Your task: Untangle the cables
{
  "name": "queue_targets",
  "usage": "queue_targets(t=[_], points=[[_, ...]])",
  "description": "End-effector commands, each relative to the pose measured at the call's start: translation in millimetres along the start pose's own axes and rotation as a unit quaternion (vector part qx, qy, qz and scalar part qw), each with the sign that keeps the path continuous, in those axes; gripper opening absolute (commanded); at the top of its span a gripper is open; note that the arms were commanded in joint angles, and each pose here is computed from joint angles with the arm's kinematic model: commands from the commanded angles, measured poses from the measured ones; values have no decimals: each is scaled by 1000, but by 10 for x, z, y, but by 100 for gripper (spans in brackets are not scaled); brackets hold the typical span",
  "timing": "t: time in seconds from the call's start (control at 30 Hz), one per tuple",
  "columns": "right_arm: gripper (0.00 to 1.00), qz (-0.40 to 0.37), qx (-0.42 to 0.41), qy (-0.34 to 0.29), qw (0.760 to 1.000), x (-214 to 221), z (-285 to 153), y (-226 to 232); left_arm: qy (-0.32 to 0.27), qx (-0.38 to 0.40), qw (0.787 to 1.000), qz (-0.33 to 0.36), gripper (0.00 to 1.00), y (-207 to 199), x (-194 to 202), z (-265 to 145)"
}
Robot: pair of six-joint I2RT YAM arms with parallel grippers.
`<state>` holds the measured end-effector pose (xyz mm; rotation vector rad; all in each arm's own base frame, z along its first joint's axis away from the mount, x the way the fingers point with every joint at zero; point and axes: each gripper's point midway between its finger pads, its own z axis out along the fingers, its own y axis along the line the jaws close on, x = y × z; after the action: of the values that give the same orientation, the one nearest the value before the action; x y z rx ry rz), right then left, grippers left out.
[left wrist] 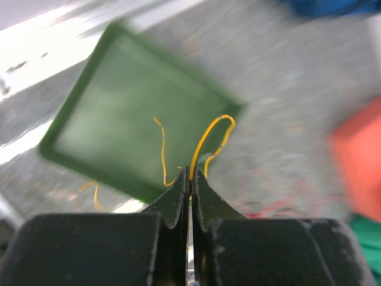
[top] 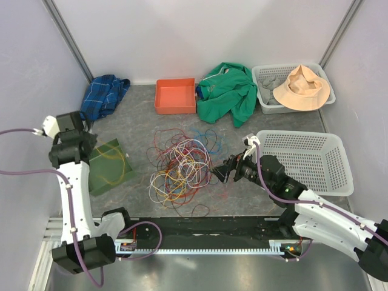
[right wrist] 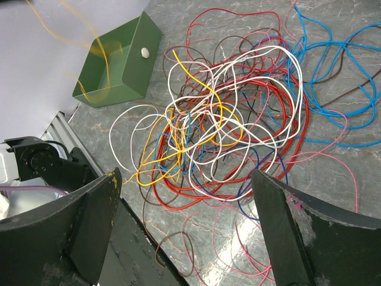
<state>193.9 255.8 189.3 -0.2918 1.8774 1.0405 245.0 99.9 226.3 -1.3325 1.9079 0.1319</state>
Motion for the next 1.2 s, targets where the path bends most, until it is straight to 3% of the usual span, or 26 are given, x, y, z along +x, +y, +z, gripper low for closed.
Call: queue_targets(t=[0.0,0.2,0.57,0.9,0.93,0.97,1.0,1.17], points=[[98,1,-22,-19,1000,-108,30,109,-46,96,993,-49,2,-435,-526,-588],[98,-1,-27,-11,1000,-93,70,128,-58,108,991,-54,2,-519,-660,-716],[98,-8,-15,-9,1000,-28,-4,53,-68,-43,996,-42,2,87,-284,70],[98,-17,-8,-13,1000,-8,-58,2,-44,-102,993,-43,2,440,32,436],[98,-18,-8,-13,1000,-9,-63,2,-38,-109,993,-40,6,489,82,473],[98,-18,-6,-12,1000,8,-70,-11,-35,-112,992,-38,20,516,87,492],[98,-19,-7,-13,1000,2,-77,-7,-29,-110,993,-37,45,513,112,500],[98,-20,-6,-13,1000,-1,-91,-8,-21,-48,998,-39,98,276,33,331]])
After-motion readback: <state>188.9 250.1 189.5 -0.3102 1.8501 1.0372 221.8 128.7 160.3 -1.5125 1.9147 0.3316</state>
